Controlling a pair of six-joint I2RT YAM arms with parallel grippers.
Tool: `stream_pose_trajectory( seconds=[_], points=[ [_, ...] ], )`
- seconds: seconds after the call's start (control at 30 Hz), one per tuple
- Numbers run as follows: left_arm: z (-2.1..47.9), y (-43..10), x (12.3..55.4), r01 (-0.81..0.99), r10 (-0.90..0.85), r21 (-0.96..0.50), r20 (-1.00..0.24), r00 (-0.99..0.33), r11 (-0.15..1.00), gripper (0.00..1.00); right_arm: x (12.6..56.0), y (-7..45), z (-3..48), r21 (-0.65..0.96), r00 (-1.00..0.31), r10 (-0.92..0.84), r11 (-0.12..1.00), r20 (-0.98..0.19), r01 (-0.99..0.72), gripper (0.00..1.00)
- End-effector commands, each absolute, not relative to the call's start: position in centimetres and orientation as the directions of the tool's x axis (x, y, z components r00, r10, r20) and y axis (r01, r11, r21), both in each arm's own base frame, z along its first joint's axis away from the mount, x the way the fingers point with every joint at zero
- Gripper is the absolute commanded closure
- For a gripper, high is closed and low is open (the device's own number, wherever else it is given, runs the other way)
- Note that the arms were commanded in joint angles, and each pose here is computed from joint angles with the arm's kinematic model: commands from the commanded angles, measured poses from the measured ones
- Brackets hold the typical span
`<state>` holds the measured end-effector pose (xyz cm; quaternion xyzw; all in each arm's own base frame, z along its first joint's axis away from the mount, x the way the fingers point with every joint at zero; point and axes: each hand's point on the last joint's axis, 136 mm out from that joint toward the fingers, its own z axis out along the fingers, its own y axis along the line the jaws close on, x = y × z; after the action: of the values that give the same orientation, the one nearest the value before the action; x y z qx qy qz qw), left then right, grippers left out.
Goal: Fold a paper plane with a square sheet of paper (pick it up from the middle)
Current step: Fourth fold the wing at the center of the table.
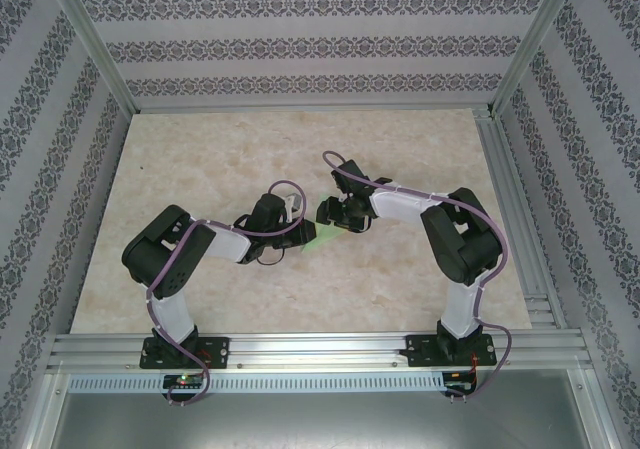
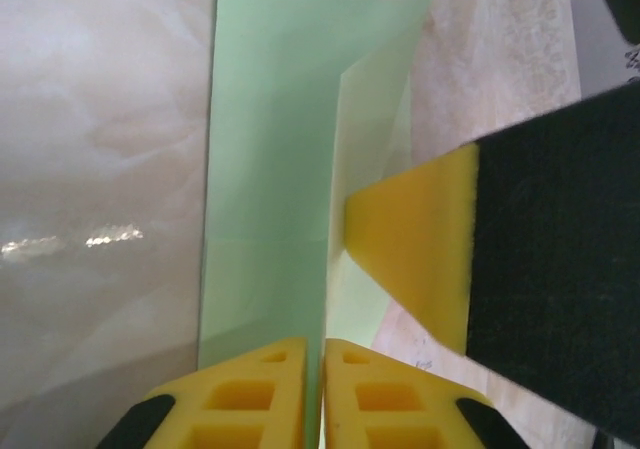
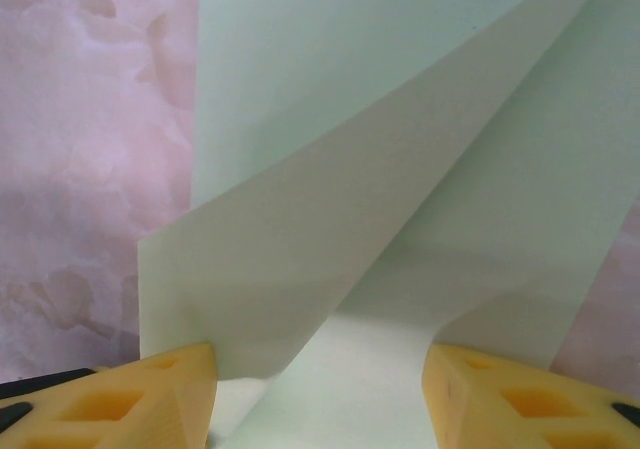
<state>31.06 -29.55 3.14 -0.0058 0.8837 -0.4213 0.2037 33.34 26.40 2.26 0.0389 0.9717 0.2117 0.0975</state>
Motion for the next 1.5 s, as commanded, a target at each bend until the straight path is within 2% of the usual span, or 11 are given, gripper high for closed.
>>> stream_pose_trajectory(
  seconds=[0.0, 0.13, 0.33, 0.63, 0.97, 1.47],
  points=[
    [3.7, -29.0, 31.3, 0.157, -0.175, -0.743, -0.349, -0.921, 0.651, 0.82, 32.9, 24.6, 0.0, 0.314, -0.979, 0.143, 0.945, -0.147, 0.091, 0.42],
    [4.1, -28.6, 30.9, 0.176, -0.161, -0.736, -0.363, -0.918, 0.654, 0.77, 32.6, 24.2, -0.6, 0.291, -0.979, 0.156, 0.95, -0.131, 0.112, 0.42],
    [3.8, -28.2, 30.1, 0.206, -0.113, -0.714, -0.372, -0.921, 0.669, 0.77, 32.5, 24.0, -0.8, 0.28, -0.979, 0.166, 0.952, -0.121, 0.127, 0.43],
    [2.7, -28.0, 28.9, 0.205, -0.071, -0.709, -0.339, -0.938, 0.675, 0.84, 32.4, 23.8, -1.2, 0.26, -0.978, 0.176, 0.955, -0.108, 0.143, 0.45],
    [3.3, -27.7, 27.7, 0.2, -0.061, -0.719, -0.319, -0.946, 0.666, 0.83, 32.2, 24.0, -1.5, 0.251, -0.981, 0.165, 0.958, -0.103, 0.135, 0.46],
    [2.0, -26.2, 27.0, 0.174, -0.051, -0.665, -0.304, -0.951, 0.726, 0.87, 32.0, 23.8, -1.9, 0.229, -0.982, 0.162, 0.964, -0.1, 0.136, 0.47]
  ],
)
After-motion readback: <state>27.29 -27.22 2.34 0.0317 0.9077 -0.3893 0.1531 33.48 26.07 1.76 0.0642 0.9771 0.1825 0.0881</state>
